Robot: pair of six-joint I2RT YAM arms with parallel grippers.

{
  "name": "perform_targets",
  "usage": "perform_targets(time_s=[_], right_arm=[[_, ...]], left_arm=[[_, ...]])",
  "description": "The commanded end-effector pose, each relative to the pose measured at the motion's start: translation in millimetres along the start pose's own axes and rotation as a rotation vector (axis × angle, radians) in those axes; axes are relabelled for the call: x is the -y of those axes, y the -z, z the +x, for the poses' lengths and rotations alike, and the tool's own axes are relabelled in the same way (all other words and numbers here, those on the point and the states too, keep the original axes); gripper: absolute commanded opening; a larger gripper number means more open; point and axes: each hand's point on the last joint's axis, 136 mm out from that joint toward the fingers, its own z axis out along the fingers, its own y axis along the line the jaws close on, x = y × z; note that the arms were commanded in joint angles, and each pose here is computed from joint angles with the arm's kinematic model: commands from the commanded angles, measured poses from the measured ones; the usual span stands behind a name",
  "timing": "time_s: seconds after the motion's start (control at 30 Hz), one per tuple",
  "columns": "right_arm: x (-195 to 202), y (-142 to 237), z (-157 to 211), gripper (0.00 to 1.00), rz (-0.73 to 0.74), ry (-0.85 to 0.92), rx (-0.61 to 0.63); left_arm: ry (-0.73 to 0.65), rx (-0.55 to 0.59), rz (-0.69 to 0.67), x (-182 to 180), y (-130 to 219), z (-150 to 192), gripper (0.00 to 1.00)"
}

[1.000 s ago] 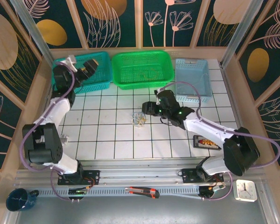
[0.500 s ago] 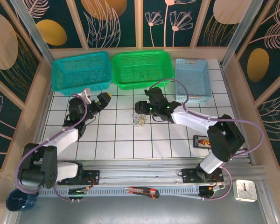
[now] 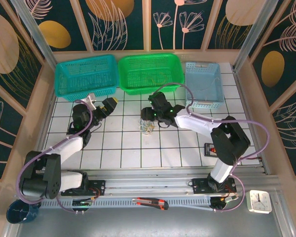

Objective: Untangle the cables

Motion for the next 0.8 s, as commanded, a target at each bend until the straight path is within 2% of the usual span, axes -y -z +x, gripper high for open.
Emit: perform_targets(time_s=[0.0,0.2,0.47,0.77], right_arm=[[-3,-6,-2,0.51,0.018,0.015,-0.003],[-7,-18,7,0.48,0.024,0.026,-0.035],[-4,-26,13,0.39,0.041,0.031,-0.052],[-2,-20,7,0.02,0.054,0.049,-0.030]], left_arm=[[-0.009,0.016,0.039,7,-1,-3,0.99],[-0.008,0.013,0.042,7,-1,-1,0.99],[-0.008,0.021,0.046,9,1,-3,0.99],[-0.011,0.023,0.050,12,1,-5,0.99]])
